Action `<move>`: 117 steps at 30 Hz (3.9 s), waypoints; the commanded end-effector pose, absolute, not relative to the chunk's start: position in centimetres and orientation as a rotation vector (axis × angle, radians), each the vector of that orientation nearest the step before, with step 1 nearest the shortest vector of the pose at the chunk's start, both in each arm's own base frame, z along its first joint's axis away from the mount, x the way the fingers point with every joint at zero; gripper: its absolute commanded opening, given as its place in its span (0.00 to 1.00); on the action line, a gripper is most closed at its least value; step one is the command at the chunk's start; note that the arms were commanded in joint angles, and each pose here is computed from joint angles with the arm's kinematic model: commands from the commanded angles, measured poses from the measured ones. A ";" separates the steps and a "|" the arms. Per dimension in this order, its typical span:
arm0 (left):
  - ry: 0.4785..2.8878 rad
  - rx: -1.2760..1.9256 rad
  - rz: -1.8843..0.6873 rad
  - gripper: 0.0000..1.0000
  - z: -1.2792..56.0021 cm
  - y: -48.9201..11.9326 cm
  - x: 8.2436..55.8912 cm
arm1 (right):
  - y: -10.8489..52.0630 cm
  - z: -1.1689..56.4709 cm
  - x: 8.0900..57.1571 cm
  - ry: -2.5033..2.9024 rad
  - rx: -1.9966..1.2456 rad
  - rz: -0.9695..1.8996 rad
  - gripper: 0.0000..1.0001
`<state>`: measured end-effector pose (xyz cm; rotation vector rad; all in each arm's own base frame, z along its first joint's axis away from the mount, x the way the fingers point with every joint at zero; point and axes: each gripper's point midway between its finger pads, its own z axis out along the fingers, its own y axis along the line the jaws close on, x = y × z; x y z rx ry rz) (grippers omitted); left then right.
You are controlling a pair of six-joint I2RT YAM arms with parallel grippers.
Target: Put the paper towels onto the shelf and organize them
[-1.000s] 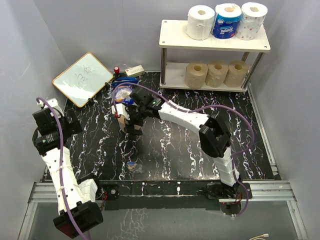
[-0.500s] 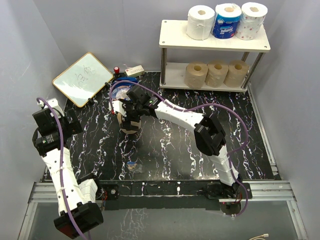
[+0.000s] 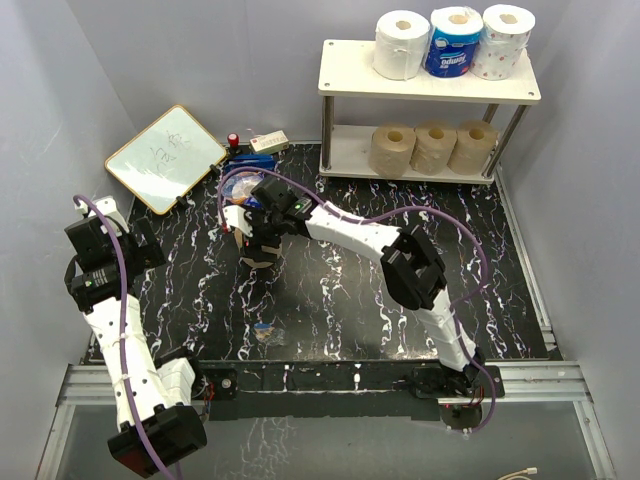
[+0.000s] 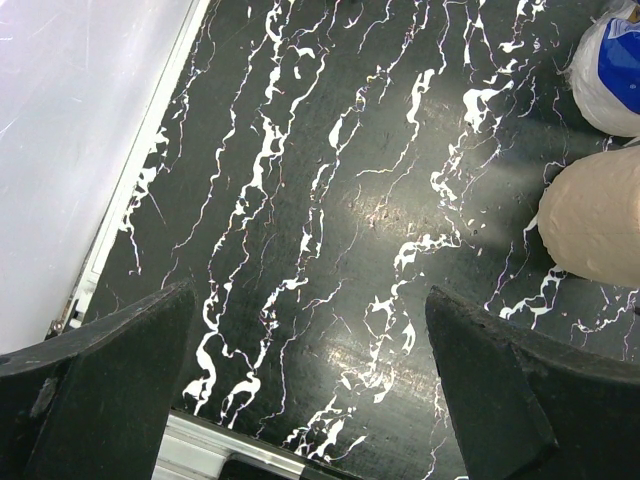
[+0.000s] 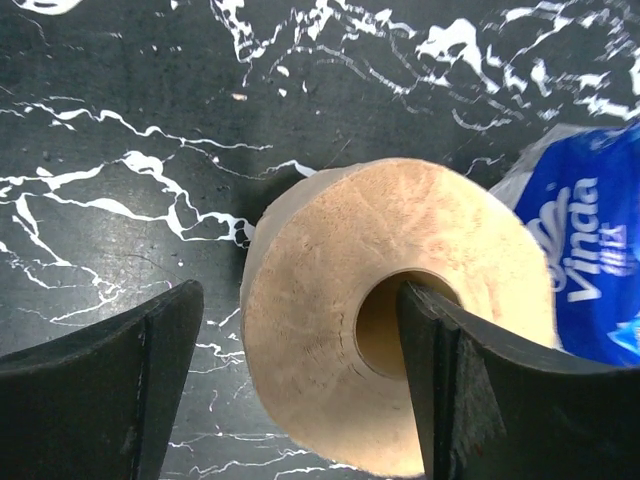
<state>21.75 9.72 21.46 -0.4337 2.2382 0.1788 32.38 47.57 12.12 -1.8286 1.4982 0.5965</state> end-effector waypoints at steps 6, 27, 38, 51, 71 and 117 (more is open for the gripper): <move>2.227 -0.428 0.186 0.98 21.7 9.8 21.6 | 47.8 10.8 34.4 1.515 -1.804 0.490 0.55; 2.226 -0.432 0.190 0.98 21.7 9.8 21.5 | 35.9 27.1 39.2 1.552 -1.507 0.139 0.00; 2.225 -0.432 0.190 0.98 21.7 9.8 21.5 | 24.4 30.0 50.7 1.578 -1.249 -0.022 0.00; 2.218 -0.436 0.196 0.98 21.9 9.8 21.4 | 25.2 27.2 56.7 1.590 -1.183 -0.015 0.00; 2.233 -0.438 0.190 0.98 21.5 9.9 21.6 | 25.2 26.2 55.9 1.598 -1.213 0.163 0.00; 2.256 -0.443 0.183 0.98 21.0 10.0 21.8 | 22.6 26.1 55.2 1.597 -1.212 0.158 0.01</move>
